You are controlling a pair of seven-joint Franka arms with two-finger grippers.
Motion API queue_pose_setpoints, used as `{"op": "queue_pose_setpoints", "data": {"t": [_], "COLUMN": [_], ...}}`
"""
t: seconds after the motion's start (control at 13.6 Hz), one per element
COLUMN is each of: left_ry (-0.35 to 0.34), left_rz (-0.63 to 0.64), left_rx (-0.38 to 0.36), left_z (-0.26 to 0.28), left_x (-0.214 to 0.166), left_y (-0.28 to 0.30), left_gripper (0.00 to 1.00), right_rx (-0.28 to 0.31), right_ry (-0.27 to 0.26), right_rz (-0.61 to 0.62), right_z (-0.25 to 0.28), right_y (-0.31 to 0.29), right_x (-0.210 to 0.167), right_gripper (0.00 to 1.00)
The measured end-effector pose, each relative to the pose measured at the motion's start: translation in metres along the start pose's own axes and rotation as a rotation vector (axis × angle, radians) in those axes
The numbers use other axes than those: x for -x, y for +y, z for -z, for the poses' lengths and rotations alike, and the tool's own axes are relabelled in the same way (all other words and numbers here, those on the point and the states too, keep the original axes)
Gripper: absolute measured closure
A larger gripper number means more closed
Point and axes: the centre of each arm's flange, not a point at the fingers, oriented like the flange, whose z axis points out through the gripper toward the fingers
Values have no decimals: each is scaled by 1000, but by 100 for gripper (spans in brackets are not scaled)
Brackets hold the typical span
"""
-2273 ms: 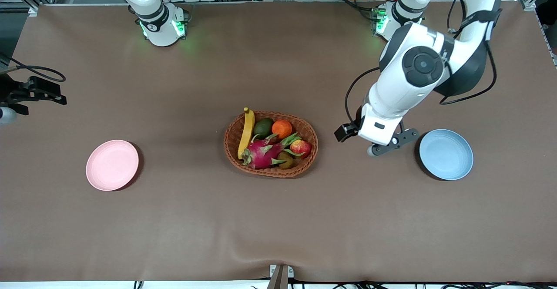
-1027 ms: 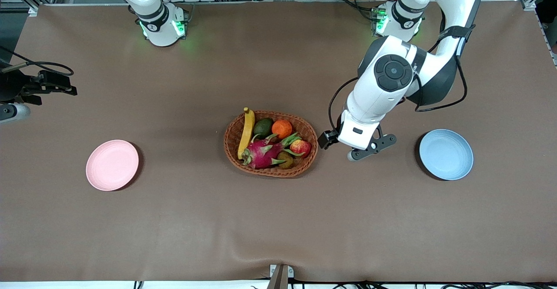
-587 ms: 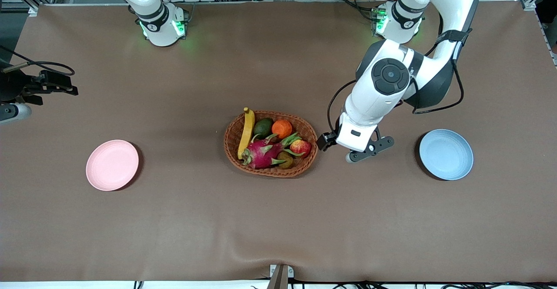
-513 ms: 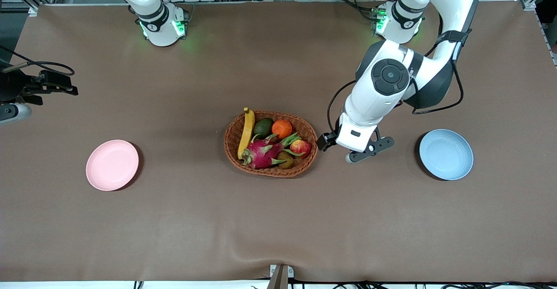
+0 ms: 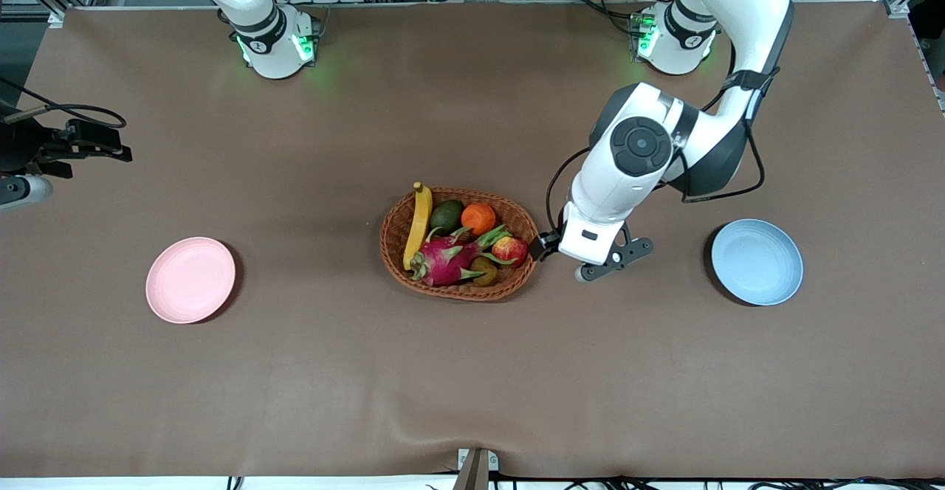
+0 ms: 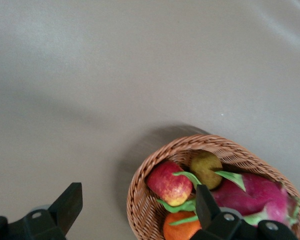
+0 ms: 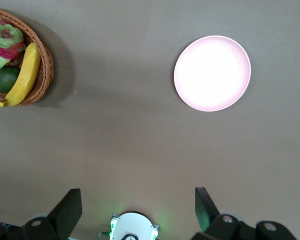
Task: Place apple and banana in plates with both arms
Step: 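Lower the left gripper over the red apple in the basket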
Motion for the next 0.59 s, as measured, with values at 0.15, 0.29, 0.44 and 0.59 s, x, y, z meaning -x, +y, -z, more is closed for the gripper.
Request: {"op": "queue_pose_setpoints", "data": {"t": [0.15, 0.29, 0.44, 0.59], "left_ry": [3, -3, -10, -16], "left_rz": [29, 79, 138, 229], "left_rx": [0, 2, 1, -6], "left_z": [-10, -25, -41, -51], "left_x": [0, 6, 15, 21], "left_y": [6, 19, 30, 35], "left_gripper": [0, 0, 0, 0], "right_rx": [0, 0, 0, 0], "right_ry": [0, 1, 1, 1], "right_rz": [0, 0, 0, 0], "right_z": [0, 0, 0, 0], "right_y": [0, 0, 0, 0], "right_x": [0, 0, 0, 0], "right_gripper": [0, 0, 0, 0]}}
